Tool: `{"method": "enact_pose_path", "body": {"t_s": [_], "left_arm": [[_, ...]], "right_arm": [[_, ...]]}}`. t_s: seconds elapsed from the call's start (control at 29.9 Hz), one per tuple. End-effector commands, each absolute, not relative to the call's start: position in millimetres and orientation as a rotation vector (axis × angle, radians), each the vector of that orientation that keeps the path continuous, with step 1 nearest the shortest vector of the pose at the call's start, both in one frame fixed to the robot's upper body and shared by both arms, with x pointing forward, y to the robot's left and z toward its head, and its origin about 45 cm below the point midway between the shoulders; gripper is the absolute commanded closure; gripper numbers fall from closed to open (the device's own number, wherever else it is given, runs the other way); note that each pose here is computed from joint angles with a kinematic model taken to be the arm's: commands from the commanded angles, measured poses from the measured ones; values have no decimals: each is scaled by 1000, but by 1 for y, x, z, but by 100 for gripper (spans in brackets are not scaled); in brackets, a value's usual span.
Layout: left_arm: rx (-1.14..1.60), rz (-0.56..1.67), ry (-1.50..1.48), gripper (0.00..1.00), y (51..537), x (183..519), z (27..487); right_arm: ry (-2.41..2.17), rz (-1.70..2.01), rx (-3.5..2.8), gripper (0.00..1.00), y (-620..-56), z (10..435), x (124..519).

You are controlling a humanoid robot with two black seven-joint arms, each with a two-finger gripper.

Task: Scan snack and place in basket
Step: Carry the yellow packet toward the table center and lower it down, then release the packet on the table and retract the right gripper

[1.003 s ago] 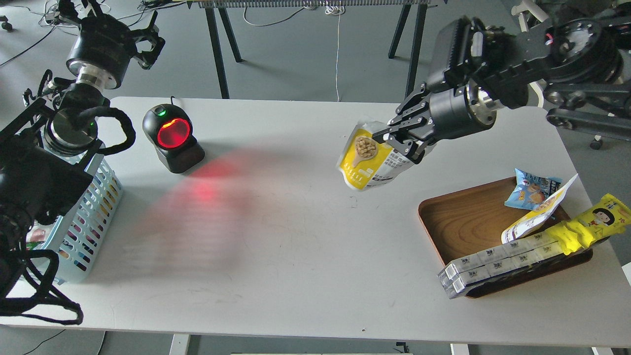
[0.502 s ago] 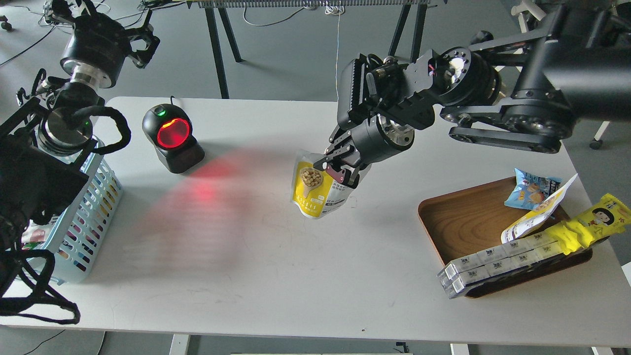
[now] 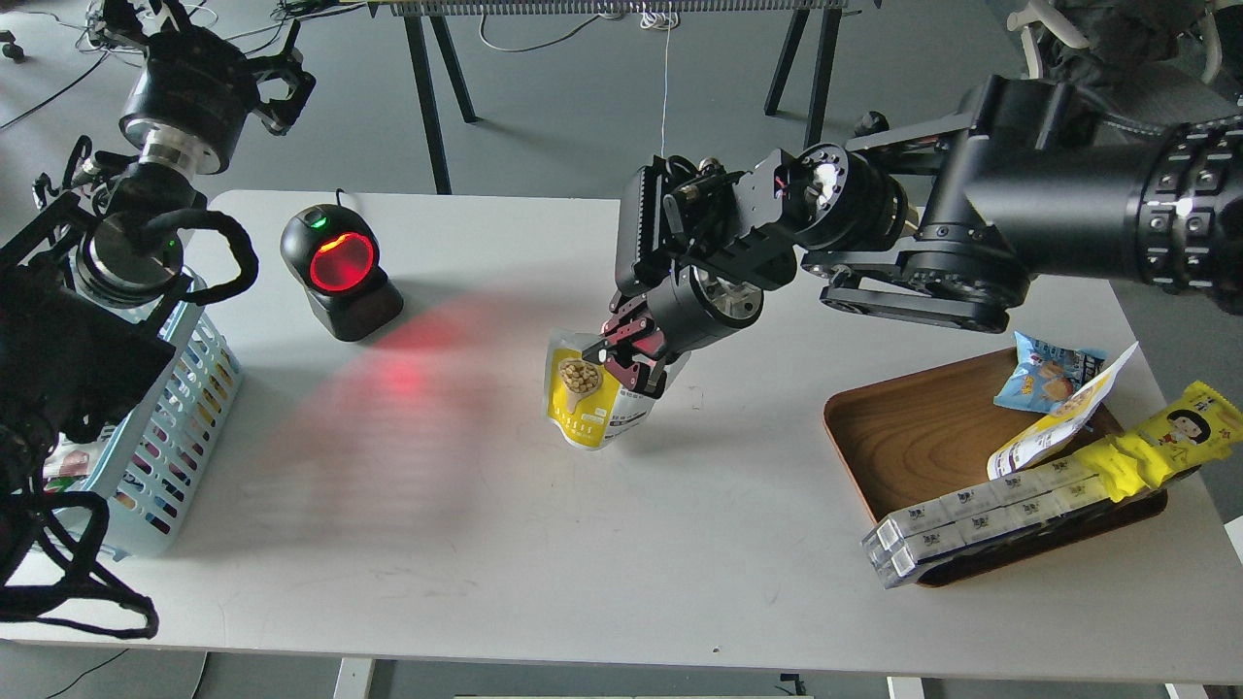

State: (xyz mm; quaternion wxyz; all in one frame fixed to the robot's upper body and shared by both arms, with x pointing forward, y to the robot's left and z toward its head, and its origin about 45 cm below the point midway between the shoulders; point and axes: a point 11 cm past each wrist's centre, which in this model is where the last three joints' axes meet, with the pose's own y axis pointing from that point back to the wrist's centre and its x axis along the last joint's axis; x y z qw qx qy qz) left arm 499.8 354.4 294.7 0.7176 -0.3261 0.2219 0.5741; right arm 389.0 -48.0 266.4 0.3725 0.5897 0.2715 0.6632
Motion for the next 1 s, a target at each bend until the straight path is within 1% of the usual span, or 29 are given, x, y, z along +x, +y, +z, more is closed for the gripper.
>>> {"method": "enact_pose_path", "body": {"t_s": [0.0,0.1,0.3,0.37,0.54,0.64,0.7,0.77,0.8,0.87,0.97], "left_arm": [[-722,1270,492,0,354,500,295],[-721,1272,488,0,356,500,295],[-722,1273,489,0,356,500,295],[-721,1272,488,0,356,500,295],[-722,1274,488,0,357,499,295],[-720,1275,486,0,357,499,296],[-722,1274,486,0,357,500,296],[-721,1278,483,0,360,499,297],[-720,1281,479,0,362,499,297],[-719,1287,473,0,366,498,299],[-716,1292,468,0,369,498,300]], "right_arm": [[705,1705,1507,100,-44,264,388],[705,1705,1507,99,-44,264,388],[707,1700,1508,87,-45,262,388],[707,1700,1508,86,-45,262,388],[702,1701,1509,66,-46,265,388],[689,1706,1504,49,-49,272,391],[676,1707,1500,43,-55,279,392],[662,1715,1505,36,-58,293,391],[647,1708,1524,34,-60,297,390],[605,1687,1583,28,-64,307,387],[550,1662,1627,24,-79,322,386]]}}
